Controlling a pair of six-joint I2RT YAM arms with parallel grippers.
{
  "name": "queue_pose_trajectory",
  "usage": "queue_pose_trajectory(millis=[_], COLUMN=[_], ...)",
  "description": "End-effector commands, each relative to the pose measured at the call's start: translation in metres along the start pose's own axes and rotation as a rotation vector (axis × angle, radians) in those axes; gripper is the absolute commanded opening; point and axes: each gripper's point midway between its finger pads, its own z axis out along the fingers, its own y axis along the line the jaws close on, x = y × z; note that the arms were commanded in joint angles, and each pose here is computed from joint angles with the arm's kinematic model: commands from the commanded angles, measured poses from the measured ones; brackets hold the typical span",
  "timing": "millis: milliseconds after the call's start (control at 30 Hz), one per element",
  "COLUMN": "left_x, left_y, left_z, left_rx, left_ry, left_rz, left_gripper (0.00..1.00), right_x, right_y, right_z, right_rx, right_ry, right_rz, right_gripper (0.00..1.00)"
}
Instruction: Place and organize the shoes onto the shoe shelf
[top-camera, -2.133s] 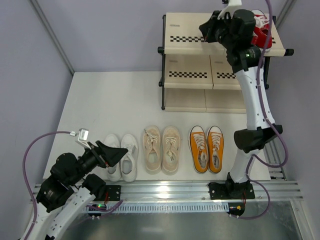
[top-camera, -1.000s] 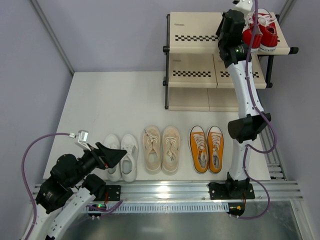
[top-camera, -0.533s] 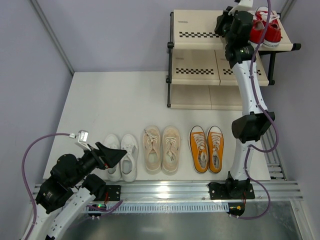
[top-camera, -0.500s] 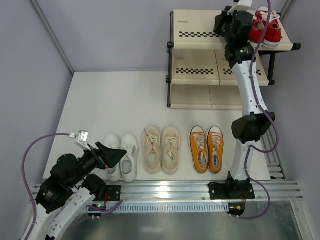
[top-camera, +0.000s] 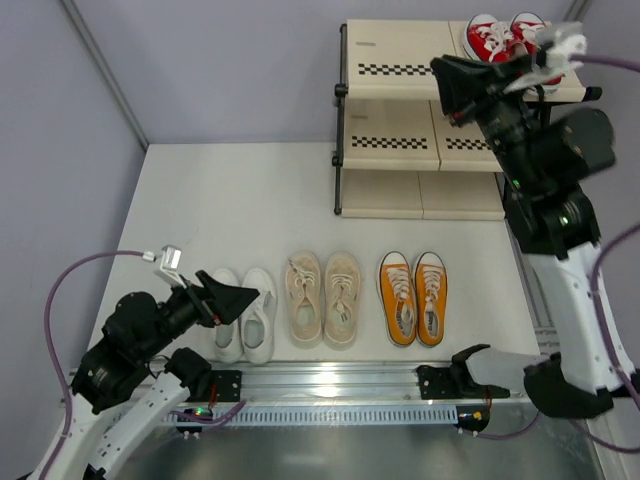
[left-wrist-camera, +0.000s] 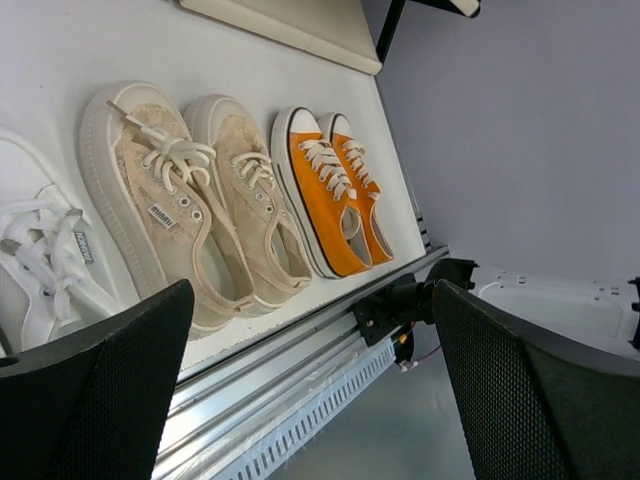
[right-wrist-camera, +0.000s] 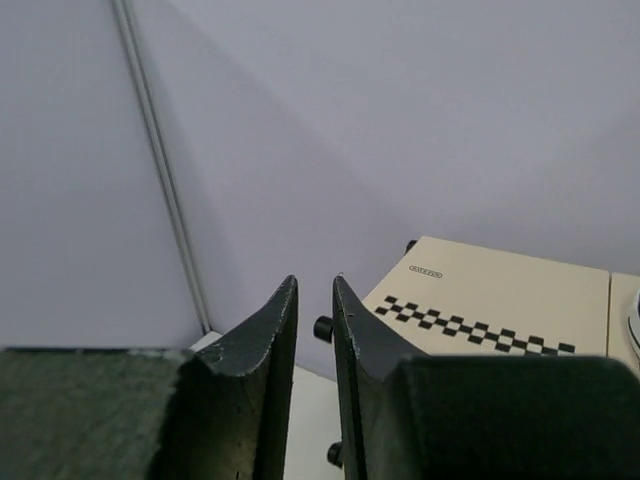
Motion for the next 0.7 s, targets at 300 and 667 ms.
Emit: queue_pose_trajectory(millis=[300,667], left_x=[-0.001,0.066], left_y=[-0.018,-0.002], left_z=[0.060,0.108], left_rx=[0.000,-0.374], left_ry=[0.144,0.299], left_rz=[0.045,0.278], left_gripper=[1.00,1.00], right_x=[0.101,0.180], right_y=[-0.009,-0.040], right_z=[-0.195,-0.291], right_rx=[0.192,0.452], right_ry=[0.346,0.542], right_rz=[0.119,0.195], right_gripper=[0.41,0.67])
